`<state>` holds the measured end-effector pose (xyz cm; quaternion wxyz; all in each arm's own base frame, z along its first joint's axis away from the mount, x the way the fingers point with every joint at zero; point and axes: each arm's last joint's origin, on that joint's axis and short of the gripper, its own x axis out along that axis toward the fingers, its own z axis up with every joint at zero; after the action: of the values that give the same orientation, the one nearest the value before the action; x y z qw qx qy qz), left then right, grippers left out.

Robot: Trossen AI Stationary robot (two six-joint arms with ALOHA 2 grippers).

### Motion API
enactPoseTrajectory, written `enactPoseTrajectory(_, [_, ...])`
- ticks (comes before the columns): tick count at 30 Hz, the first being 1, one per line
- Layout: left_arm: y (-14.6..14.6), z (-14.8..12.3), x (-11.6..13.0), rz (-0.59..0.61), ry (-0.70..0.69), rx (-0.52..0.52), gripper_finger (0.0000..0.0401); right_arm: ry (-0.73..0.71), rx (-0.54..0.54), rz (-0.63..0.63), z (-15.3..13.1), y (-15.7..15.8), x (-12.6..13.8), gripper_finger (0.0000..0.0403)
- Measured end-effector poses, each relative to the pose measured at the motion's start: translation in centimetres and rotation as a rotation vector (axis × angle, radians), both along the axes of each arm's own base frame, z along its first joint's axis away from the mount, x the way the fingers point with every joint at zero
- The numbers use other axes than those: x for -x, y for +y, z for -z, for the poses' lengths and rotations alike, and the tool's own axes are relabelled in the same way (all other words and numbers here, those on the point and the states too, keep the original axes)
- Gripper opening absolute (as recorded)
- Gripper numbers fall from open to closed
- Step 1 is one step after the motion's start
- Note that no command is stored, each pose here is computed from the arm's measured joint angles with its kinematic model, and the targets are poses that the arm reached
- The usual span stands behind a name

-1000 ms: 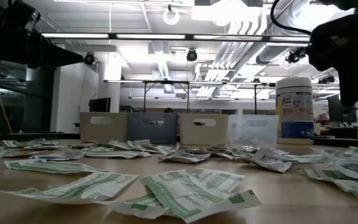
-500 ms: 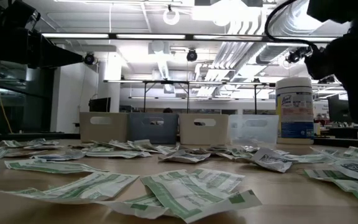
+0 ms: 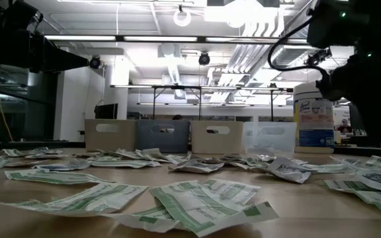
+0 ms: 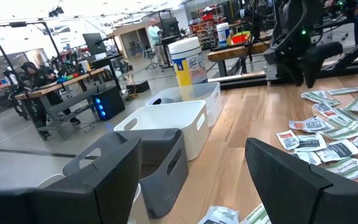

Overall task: Pick & Place First Aid Supplies
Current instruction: Put the green bandage into the transparent bin

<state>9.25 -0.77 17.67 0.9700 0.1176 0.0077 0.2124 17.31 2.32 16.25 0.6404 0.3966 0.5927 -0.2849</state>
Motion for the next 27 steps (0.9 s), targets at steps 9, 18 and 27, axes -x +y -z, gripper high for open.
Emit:
enactPoseTrajectory(9, [0.0, 0.0, 0.0, 0.0, -0.001, 0.0, 0.028, 0.033, -0.011, -0.035, 1.3, 0.1, -0.9, 0.0185])
enactPoseTrajectory(18, [0.0, 0.0, 0.0, 0.0, 0.0, 0.0, 0.028, 0.034, -0.014, -0.043, 1.9, 0.2, -1.4, 0.0169])
enactPoseTrajectory(27, [0.0, 0.0, 0.0, 0.0, -0.001, 0.0, 0.028, 0.046, -0.011, -0.043, 2.2, 0.2, -1.6, 0.014])
